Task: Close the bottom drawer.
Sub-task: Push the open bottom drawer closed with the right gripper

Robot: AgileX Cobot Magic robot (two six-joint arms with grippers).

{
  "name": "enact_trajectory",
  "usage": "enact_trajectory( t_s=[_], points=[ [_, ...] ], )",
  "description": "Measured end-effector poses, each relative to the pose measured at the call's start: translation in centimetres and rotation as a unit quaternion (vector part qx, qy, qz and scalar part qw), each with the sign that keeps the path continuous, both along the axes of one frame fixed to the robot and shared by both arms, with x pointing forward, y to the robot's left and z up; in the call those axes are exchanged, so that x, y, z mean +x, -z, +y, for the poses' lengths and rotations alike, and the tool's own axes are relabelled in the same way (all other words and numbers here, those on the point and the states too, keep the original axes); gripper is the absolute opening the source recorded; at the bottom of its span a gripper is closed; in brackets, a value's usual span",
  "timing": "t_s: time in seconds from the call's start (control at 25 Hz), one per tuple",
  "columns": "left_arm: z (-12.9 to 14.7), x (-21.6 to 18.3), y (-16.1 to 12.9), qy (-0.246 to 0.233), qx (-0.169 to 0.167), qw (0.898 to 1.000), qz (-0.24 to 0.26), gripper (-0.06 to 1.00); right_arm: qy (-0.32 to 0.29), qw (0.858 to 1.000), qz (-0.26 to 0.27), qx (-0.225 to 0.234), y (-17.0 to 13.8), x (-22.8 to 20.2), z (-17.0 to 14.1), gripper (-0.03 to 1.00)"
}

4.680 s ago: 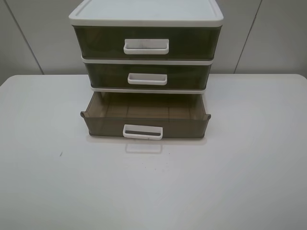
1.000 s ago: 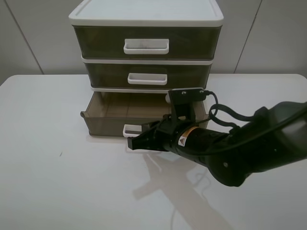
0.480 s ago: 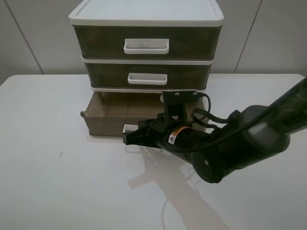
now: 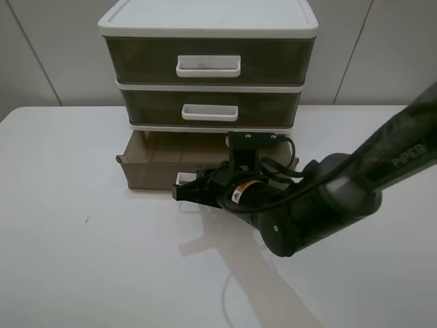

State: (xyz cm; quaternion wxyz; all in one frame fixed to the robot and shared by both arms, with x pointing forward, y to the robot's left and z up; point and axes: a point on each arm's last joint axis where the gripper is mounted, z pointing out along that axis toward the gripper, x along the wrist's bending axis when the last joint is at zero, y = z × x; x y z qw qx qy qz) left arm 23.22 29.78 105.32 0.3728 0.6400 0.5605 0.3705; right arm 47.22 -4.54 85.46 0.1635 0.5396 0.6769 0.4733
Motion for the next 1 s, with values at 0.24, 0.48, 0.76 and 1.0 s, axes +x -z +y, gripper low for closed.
enact_trajectory(
  t_s=[0.24, 0.48, 0.76, 1.0],
  points=[
    [0.0, 0.0, 0.0, 0.000, 0.000, 1.000, 0.000, 0.72, 0.027, 0.999, -0.012, 0.011, 0.2, 0.6, -0.2, 0.02],
    [0.0, 0.0, 0.0, 0.000, 0.000, 1.000, 0.000, 0.72, 0.068, 0.997, -0.032, 0.026, -0.1, 1.5, -1.0, 0.02],
    [0.0, 0.0, 0.0, 0.000, 0.000, 1.000, 0.000, 0.72, 0.094, 0.994, -0.041, 0.034, 0.1, 2.2, -1.1, 0.02],
    [0.0, 0.0, 0.0, 0.000, 0.000, 1.000, 0.000, 0.72, 0.094, 0.994, -0.042, 0.040, 0.7, 3.1, 0.0, 0.02]
  ],
)
